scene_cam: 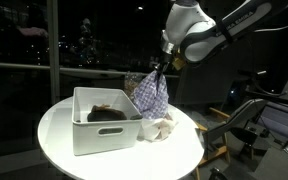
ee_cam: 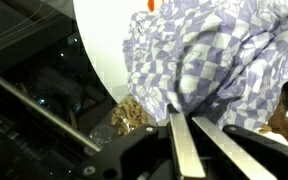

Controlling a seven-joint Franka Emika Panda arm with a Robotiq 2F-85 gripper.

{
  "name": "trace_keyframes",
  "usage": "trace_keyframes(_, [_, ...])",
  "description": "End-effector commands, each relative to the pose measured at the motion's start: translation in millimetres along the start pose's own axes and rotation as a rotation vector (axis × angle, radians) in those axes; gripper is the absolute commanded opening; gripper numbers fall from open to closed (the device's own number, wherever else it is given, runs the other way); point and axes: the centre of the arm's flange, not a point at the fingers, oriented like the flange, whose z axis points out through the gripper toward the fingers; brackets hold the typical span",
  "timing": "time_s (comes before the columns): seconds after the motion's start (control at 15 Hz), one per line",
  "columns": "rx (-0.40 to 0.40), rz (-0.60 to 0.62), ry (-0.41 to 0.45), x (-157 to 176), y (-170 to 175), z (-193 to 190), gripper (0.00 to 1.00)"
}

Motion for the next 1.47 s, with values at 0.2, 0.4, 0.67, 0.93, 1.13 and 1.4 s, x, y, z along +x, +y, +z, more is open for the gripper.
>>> trace_keyframes(0.2, [0.259, -0.086, -0.082, -4, -26, 33, 0.02])
trace_keyframes(0.4, [0.418, -0.1, -0.031, 2, -59, 38, 0.02])
trace_keyframes(0.67, [0.505, -0.03, 0.061, 16, -76, 37, 0.03])
trace_keyframes(0.93, [0.434, 0.015, 0.002, 16, -65, 57, 0.02])
trace_keyframes(1.13, [0.34, 0.051, -0.094, 2, -44, 91, 0.02])
trace_keyframes(1.4, [0.267, 0.106, -0.21, -17, -29, 139, 0.02])
